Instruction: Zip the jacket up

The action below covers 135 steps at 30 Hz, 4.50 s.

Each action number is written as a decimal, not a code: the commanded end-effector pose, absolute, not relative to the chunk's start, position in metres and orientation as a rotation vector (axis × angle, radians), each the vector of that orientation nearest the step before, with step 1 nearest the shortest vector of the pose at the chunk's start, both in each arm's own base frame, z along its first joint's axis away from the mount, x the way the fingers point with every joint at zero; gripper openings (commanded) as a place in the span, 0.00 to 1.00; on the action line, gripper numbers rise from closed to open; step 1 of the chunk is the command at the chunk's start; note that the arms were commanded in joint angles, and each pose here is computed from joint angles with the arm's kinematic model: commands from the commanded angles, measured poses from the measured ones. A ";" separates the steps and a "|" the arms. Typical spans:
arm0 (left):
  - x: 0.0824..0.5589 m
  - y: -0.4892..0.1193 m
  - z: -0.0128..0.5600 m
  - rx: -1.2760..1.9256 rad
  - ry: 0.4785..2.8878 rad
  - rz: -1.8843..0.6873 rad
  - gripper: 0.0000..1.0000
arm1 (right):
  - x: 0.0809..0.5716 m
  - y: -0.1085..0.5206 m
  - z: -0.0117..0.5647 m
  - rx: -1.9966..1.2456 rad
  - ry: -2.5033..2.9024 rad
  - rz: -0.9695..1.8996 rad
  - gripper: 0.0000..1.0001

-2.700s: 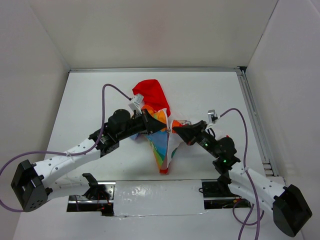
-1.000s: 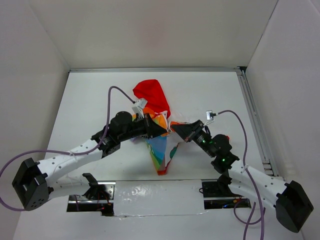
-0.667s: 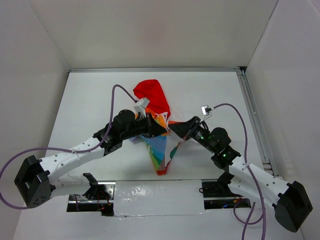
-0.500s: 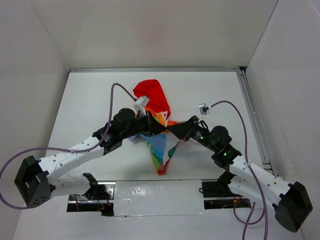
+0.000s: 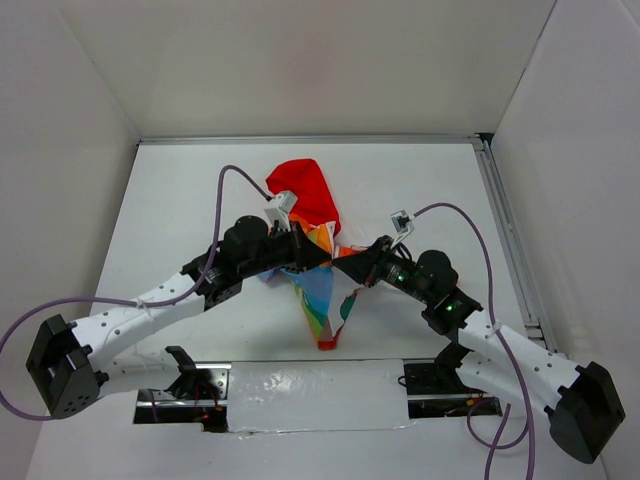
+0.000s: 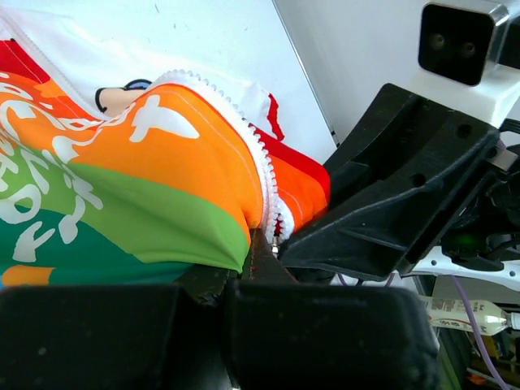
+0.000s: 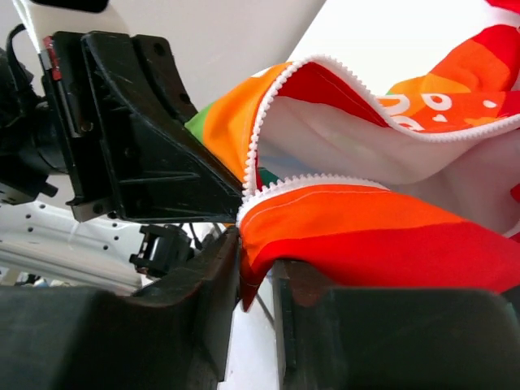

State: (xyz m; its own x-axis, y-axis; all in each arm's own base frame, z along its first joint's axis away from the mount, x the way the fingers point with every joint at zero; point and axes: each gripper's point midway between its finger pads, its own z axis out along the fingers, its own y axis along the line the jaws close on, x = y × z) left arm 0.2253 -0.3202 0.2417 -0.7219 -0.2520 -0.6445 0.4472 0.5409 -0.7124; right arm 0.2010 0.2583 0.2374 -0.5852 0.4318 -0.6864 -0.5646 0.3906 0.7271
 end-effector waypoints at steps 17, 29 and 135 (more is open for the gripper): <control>0.210 -0.335 0.281 0.358 1.913 -1.331 0.28 | 0.207 0.258 0.275 -0.144 1.561 1.360 0.00; 0.200 -0.328 0.286 0.378 1.858 -1.396 0.47 | 0.184 0.256 0.291 -0.162 1.461 1.490 0.00; 0.232 -0.322 0.274 0.258 1.852 -1.323 0.00 | 0.194 0.260 0.261 -0.080 1.659 1.347 0.43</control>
